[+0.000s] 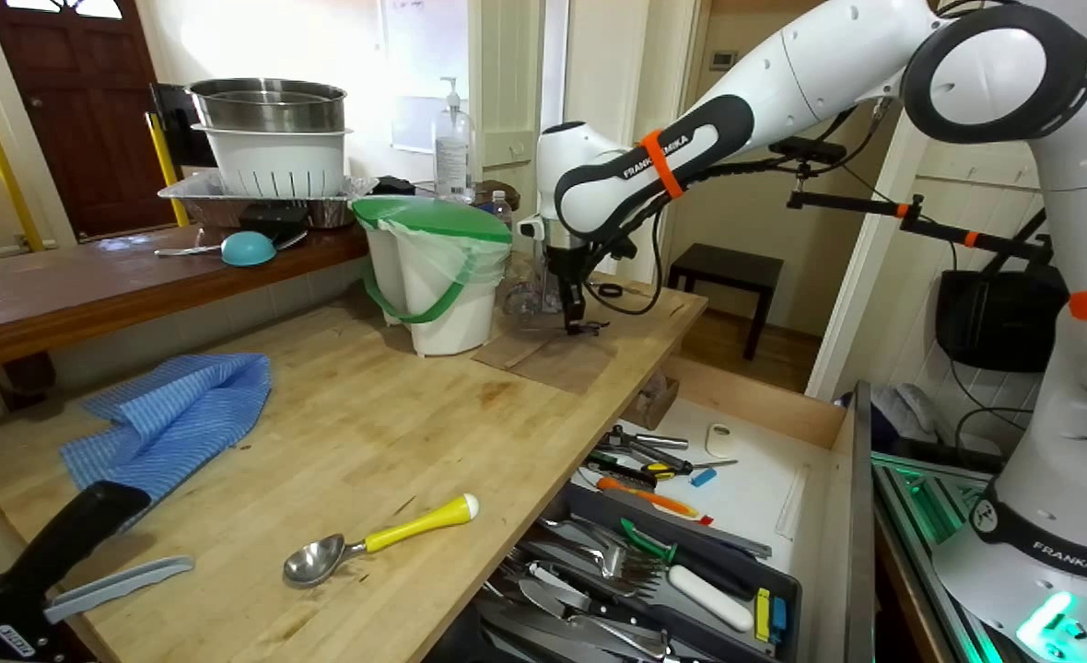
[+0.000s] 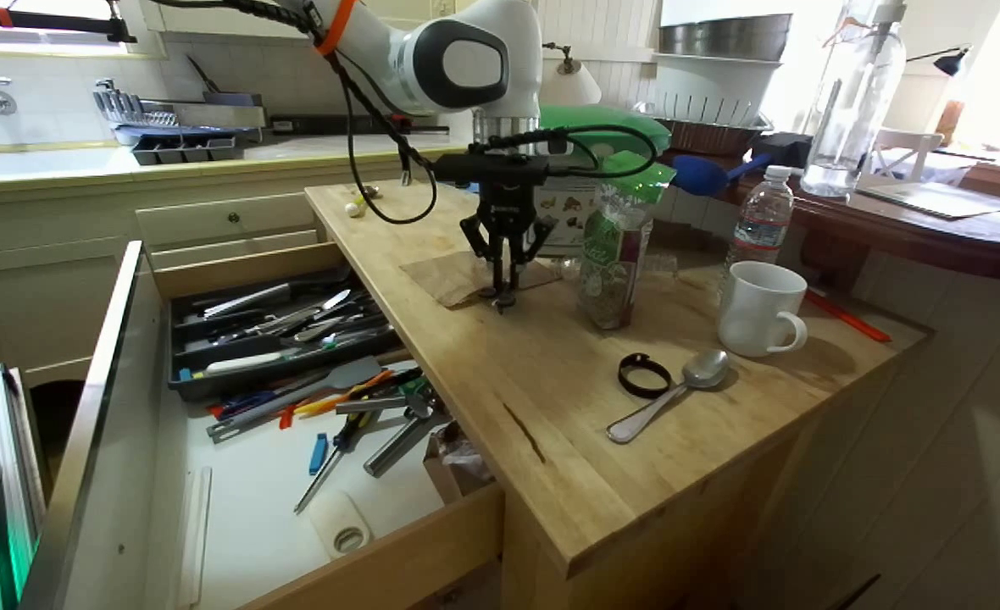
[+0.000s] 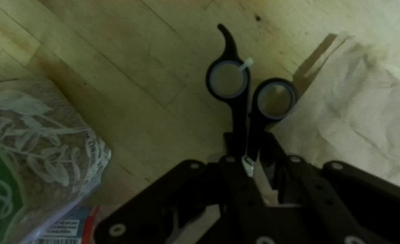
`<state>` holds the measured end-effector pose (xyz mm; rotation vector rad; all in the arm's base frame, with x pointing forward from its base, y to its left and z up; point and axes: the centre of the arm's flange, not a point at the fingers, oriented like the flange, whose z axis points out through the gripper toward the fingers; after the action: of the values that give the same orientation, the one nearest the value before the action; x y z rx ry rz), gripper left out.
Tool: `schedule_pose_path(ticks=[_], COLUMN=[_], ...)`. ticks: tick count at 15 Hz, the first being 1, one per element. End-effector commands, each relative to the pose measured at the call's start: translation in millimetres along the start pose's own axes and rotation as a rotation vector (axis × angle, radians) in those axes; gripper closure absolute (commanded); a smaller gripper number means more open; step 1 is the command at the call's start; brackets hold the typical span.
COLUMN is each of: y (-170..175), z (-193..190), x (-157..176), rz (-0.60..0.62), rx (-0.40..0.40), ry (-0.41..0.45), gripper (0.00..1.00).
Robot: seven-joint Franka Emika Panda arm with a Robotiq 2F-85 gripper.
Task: Pick up the scissors and place it in the right panel of the cutlery holder in the drawer
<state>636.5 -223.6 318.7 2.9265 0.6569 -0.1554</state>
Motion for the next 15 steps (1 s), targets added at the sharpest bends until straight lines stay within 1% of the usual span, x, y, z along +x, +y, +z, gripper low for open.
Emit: schedule_pose_path(ticks=[1,3,6,7,9,12,15], y=[-16.8,-21.1,-27.6,-32.3,-48.6,-81.8,-119.0], z=[-35.4,-47.2,-53.9,-54.9,-53.8,-57.2,-66.6], x=[-25.8,-31.1,-35.2,-35.3,-29.8,-7.9,10.6], rz=[-0.009,-0.031,-0.075,-0.116,-0.237,-0.397,-0.492], rx=[-0.001,0.023,0.072,0.091,0.125,0.106,0.036], ry=[-0.002,-0.005,-0.067,-0.073,-0.084,-0.112,-0.144], gripper=[0.94,0.94,0.94,0.94,0.94,0.94,0.94])
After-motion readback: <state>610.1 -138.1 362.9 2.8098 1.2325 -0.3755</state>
